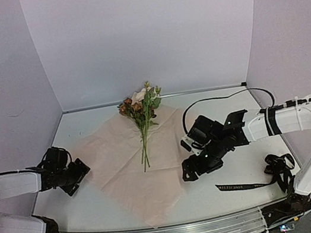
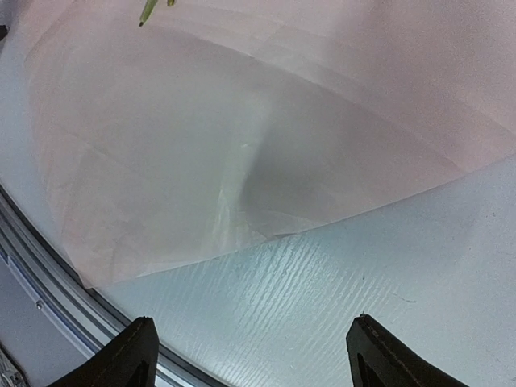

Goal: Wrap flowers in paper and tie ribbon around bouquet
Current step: Pick up the left corner of the flattened wrapping paper at the center of the board.

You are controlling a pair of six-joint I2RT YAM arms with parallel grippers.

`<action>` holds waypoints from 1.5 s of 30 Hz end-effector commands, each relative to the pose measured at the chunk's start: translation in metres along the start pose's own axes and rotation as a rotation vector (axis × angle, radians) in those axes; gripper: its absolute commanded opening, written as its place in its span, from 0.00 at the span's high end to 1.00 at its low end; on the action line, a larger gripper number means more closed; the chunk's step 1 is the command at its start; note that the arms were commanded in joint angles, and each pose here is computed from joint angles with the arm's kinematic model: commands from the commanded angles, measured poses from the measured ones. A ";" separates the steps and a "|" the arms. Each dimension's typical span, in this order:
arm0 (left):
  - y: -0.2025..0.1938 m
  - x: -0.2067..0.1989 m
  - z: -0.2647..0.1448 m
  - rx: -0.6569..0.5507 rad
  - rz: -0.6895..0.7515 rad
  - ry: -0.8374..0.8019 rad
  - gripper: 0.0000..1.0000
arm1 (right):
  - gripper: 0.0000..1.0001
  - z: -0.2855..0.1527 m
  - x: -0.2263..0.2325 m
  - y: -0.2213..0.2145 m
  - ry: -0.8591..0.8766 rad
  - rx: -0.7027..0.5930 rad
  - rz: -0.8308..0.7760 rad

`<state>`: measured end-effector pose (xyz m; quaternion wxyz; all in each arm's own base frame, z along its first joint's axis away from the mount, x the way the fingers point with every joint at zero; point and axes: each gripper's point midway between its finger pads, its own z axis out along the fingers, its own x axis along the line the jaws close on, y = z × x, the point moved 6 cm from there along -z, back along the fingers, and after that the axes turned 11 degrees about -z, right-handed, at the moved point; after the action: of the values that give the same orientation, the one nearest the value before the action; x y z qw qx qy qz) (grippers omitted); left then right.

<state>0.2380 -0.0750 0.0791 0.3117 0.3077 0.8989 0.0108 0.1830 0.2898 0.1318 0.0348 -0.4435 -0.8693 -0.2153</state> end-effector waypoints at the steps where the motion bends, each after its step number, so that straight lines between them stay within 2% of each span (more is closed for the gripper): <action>1: 0.009 -0.032 0.005 0.015 0.080 -0.196 0.09 | 0.17 -0.008 0.002 0.004 0.001 -0.056 -0.033; 9: -0.001 -0.026 0.021 0.085 0.071 -0.245 0.30 | 0.18 -0.005 0.002 0.003 0.001 -0.065 -0.037; 18: -0.001 -0.042 0.009 0.152 0.037 -0.243 0.67 | 0.19 -0.004 0.012 0.000 -0.012 -0.066 -0.106; 23: -0.002 -0.052 0.009 0.220 0.004 -0.214 0.93 | 0.19 -0.002 0.024 0.001 -0.019 -0.043 -0.208; 25: -0.003 -0.055 0.008 0.251 -0.017 -0.199 1.00 | 0.19 -0.003 0.033 0.002 -0.026 -0.031 -0.278; 32: 0.004 -0.064 0.002 0.322 -0.107 -0.182 1.00 | 0.18 -0.001 0.069 0.002 -0.034 0.001 -0.515; 45: 0.020 -0.059 -0.002 0.415 -0.266 -0.226 1.00 | 0.16 0.017 0.121 -0.007 -0.052 0.057 -0.794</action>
<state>0.2764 -0.0893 0.1034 0.3249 0.2567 0.8847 -0.2140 0.1124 0.3721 0.1416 -0.0302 -0.1245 -0.9733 -0.1904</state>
